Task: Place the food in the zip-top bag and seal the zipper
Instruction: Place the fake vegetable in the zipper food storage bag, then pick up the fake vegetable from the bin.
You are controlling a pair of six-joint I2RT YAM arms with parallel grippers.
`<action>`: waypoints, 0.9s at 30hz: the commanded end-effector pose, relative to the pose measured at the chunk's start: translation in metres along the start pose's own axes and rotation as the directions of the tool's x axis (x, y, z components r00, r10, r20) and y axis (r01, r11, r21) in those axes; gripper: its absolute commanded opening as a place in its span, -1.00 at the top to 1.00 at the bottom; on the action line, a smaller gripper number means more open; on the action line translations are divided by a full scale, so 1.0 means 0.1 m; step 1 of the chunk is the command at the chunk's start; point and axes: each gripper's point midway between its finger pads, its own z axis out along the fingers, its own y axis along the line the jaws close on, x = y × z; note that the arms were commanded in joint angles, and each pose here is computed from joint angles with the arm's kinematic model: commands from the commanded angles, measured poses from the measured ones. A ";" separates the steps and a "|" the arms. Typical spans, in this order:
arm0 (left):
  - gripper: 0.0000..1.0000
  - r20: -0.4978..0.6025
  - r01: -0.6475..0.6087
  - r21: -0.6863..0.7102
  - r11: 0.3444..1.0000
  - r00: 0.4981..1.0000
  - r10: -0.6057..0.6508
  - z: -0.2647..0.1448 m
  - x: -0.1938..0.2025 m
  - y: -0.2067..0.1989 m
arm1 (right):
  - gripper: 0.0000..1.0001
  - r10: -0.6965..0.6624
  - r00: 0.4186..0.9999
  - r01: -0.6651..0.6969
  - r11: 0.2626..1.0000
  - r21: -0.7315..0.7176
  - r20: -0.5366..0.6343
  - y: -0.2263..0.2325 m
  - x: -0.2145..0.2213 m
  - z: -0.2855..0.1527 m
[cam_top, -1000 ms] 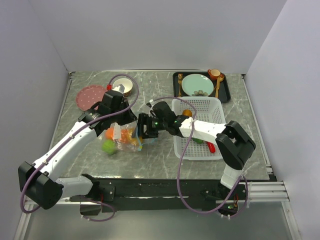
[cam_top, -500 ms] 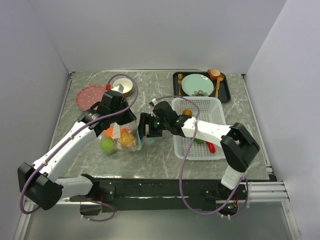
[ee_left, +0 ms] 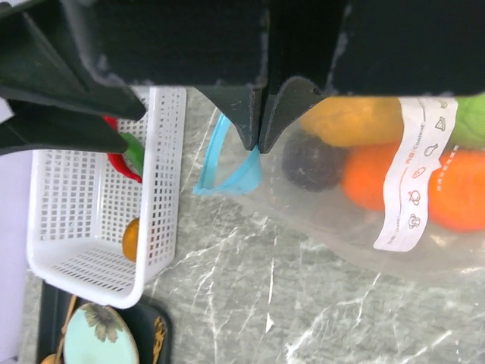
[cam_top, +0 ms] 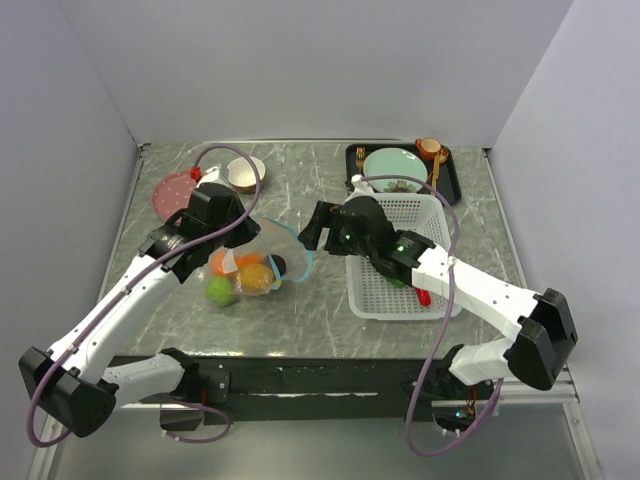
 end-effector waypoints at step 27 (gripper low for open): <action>0.99 -0.070 0.025 0.034 0.999 0.997 -0.023 0.21 0.11 -0.10 | -0.89 0.146 0.983 -0.184 0.813 0.552 0.112 -2.10 -0.26 -0.31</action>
